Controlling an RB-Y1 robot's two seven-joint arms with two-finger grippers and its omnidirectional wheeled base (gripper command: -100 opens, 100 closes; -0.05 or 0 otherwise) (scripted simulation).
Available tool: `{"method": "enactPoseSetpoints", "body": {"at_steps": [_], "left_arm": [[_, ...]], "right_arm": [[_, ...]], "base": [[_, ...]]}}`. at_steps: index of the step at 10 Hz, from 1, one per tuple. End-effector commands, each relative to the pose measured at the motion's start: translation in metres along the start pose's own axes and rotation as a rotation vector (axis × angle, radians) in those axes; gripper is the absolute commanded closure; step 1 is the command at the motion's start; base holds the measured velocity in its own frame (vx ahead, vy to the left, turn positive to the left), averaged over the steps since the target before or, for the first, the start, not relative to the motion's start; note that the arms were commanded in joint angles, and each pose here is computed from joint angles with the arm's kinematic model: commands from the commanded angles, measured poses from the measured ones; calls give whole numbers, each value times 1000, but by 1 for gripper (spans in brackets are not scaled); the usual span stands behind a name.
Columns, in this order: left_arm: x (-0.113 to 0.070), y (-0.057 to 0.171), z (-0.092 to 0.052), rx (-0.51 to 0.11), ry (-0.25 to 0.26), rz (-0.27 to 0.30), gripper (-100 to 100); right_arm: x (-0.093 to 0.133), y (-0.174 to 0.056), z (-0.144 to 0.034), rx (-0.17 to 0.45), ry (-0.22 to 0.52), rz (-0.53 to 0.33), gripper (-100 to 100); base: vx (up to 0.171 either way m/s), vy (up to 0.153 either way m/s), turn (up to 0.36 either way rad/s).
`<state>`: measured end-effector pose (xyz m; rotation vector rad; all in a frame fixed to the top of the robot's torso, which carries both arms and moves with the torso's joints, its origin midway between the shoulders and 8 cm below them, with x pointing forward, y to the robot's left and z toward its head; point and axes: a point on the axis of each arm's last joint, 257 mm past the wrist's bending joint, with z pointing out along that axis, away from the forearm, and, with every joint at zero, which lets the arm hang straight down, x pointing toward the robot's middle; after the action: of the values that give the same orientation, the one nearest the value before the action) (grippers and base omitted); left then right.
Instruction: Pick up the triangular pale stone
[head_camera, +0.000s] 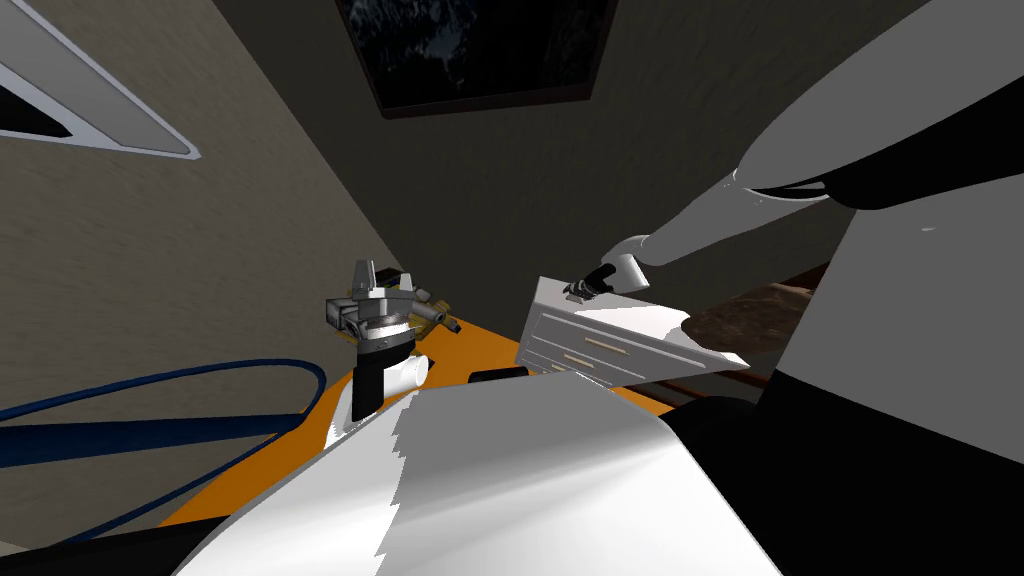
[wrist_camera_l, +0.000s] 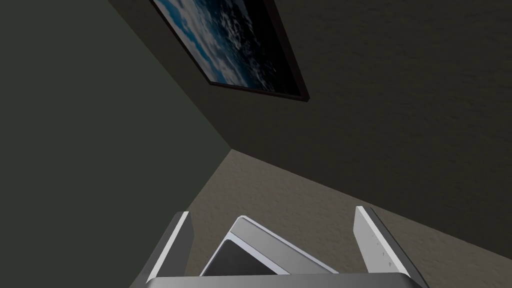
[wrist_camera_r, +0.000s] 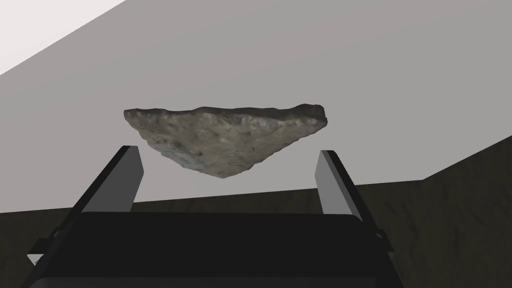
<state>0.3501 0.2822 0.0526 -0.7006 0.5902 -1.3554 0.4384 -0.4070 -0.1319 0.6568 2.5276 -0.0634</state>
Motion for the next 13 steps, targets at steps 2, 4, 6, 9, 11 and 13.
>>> {"method": "enactPoseSetpoints", "body": {"at_steps": [2, 4, 6, 9, 11, 13], "left_arm": [[0, 0, 0, 0, 0, 0, 0], [0, 0, 0, 0, 0, 0, 0], [0, 0, 0, 0, 0, 0, 0], [0, 0, 0, 0, 0, 0, 0], [0, 0, 0, 0, 0, 0, 0], [0, 0, 0, 0, 0, 0, 0]], "right_arm": [[-1, -6, 3, 2, 0, 7, -100], [-1, -8, 4, 5, -1, 6, 100], [-2, -7, 4, 3, -2, 7, 100], [1, 4, -3, -3, 1, -3, 100], [5, 15, -10, -9, 3, -14, 100], [8, 25, -18, -13, 4, -23, 100]], "base": [[-8, 19, 29], [0, 0, 0], [0, 0, 0], [3, -6, -30], [15, -38, -82], [5, -30, -58]]}}
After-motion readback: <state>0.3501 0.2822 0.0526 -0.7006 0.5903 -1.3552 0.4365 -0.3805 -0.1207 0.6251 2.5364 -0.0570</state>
